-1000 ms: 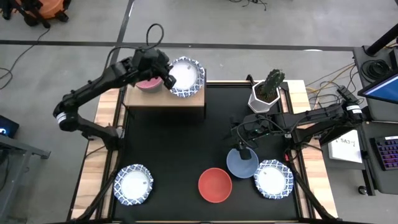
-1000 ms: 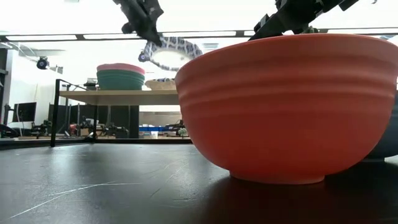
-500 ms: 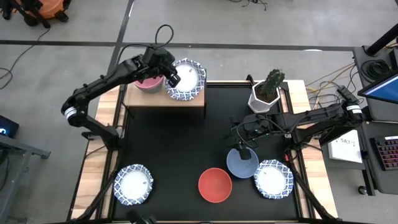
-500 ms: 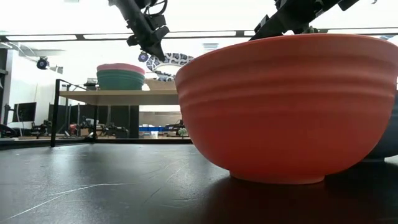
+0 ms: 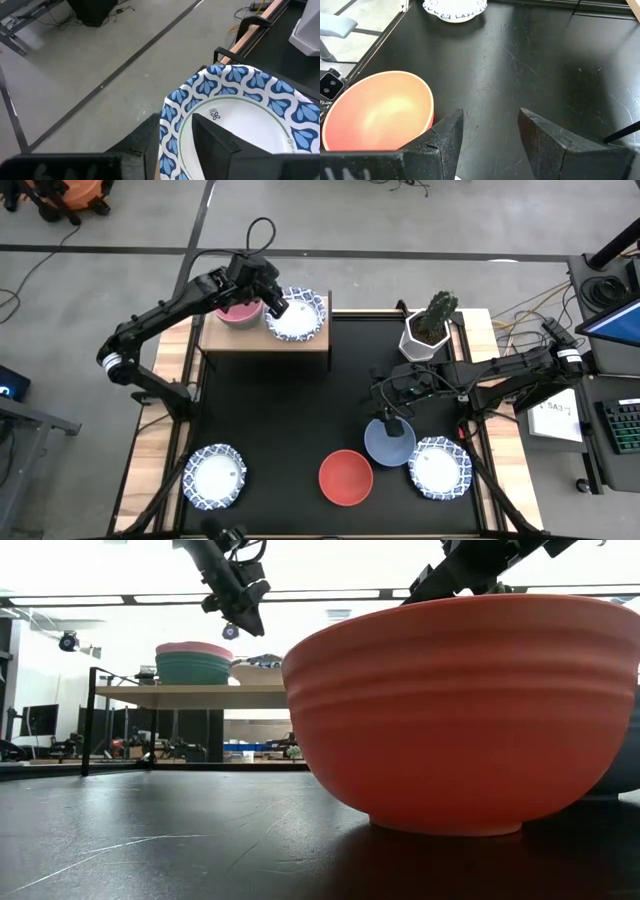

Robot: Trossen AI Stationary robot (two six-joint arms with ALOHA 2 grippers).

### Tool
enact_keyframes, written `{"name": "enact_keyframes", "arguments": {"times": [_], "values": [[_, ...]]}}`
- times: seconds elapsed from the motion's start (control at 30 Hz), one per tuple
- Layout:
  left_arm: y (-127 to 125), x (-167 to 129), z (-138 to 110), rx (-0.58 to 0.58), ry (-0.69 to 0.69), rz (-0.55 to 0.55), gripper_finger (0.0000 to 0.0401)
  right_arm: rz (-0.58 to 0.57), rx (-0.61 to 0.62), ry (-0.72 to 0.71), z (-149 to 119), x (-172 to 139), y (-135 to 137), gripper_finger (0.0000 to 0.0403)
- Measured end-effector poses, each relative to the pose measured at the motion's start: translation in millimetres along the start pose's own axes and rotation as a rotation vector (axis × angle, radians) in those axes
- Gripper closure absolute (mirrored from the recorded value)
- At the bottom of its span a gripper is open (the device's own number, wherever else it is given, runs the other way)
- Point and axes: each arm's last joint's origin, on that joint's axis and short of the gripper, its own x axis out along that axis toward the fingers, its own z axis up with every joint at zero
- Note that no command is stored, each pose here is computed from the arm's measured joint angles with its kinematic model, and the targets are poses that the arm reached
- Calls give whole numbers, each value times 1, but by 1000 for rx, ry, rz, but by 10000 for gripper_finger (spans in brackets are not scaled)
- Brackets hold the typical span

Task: Place and stack bowls onto a shelf
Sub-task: Stack the white patterned plate on top of the white patterned plate on the shelf

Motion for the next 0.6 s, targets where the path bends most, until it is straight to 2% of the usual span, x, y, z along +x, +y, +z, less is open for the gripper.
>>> {"name": "enact_keyframes", "arguments": {"times": [0.1,0.27,0.33,0.6], "values": [[-2,-3,-1,2,6,-25,290,0,0,0,0,0,0,225],[-20,-8,-5,-2,39,-256,285,0,-2,0,0,0,0,225],[-31,-10,-9,6,60,-310,285,0,-2,0,0,0,0,225],[-84,-28,-17,176,73,-452,285,0,-2,3,-1,0,0,225]]}}
